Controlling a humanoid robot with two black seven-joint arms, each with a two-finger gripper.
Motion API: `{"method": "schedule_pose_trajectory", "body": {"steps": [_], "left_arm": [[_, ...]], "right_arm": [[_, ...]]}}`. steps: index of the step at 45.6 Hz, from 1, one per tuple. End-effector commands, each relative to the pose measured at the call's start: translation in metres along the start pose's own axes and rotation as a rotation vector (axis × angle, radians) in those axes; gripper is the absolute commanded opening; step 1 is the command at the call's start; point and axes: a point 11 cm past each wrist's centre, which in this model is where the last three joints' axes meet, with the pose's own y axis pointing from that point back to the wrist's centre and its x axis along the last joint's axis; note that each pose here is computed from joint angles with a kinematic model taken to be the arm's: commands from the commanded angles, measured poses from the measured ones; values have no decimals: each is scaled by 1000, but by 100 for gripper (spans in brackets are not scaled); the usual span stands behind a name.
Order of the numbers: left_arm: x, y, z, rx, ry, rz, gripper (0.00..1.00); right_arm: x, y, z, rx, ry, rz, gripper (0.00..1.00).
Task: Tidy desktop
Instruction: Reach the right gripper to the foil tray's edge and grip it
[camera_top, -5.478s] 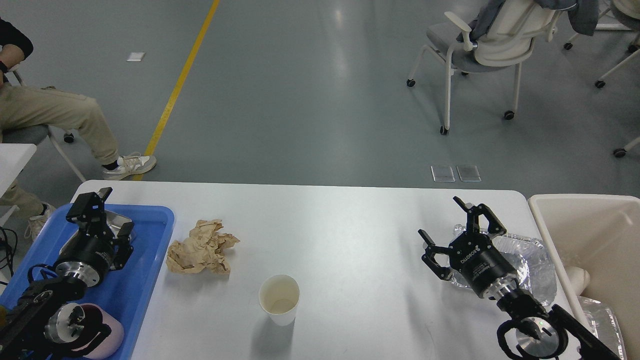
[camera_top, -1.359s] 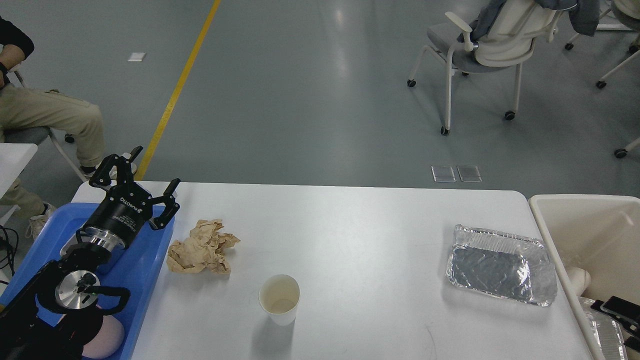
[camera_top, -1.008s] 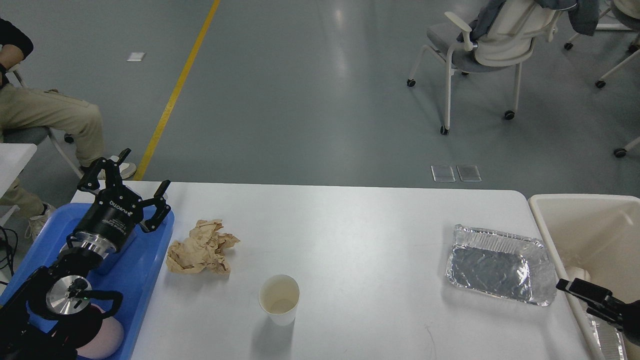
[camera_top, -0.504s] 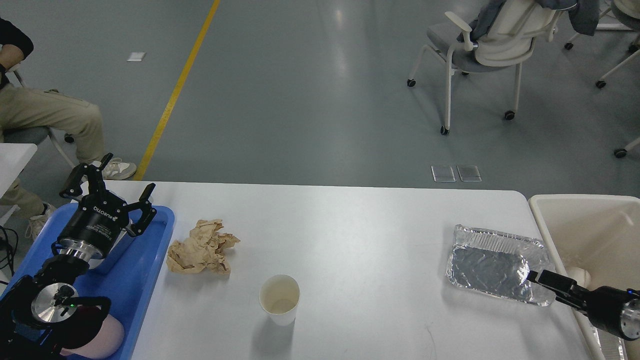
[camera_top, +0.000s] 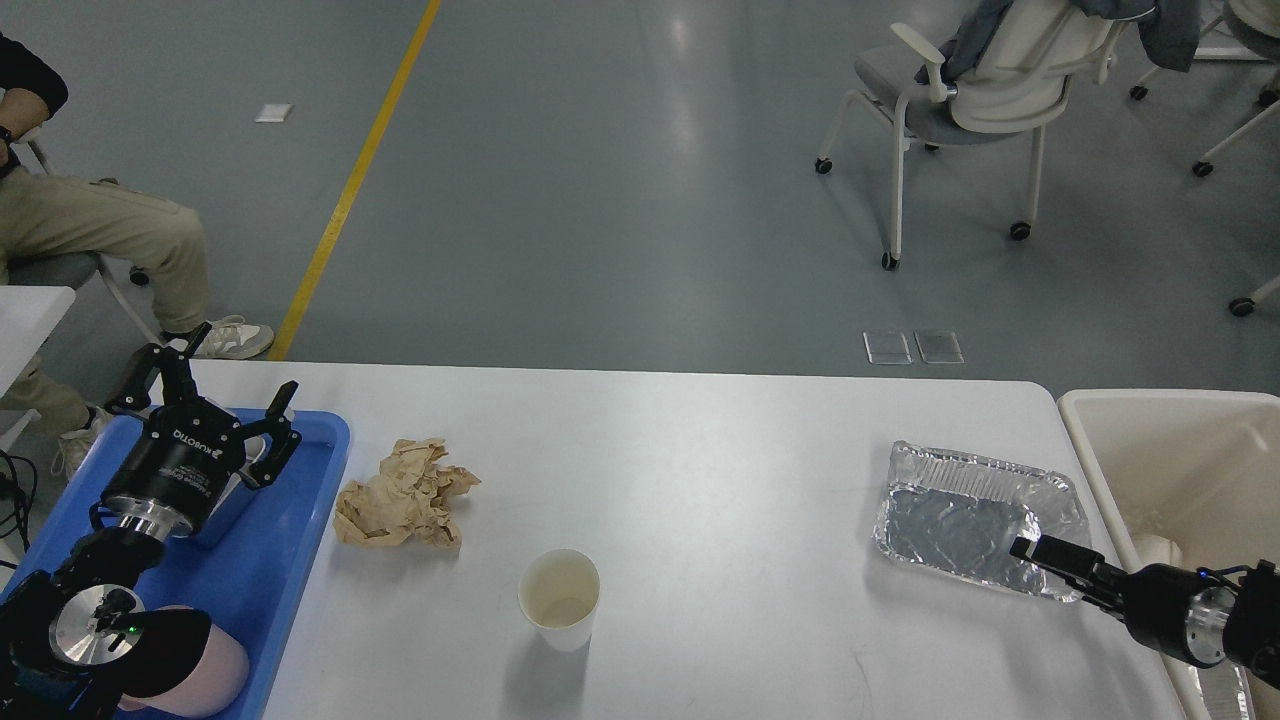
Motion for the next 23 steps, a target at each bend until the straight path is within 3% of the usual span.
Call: {"method": "schedule_pose_trajectory", "body": {"steps": [1, 23], "left_arm": [[1, 0, 2, -8, 1, 3, 97], [5, 6, 1, -7, 4, 13, 97]], "right_arm": [[-2, -4, 0, -12, 19, -17, 100], [-12, -27, -3, -9, 6, -15, 100]]}}
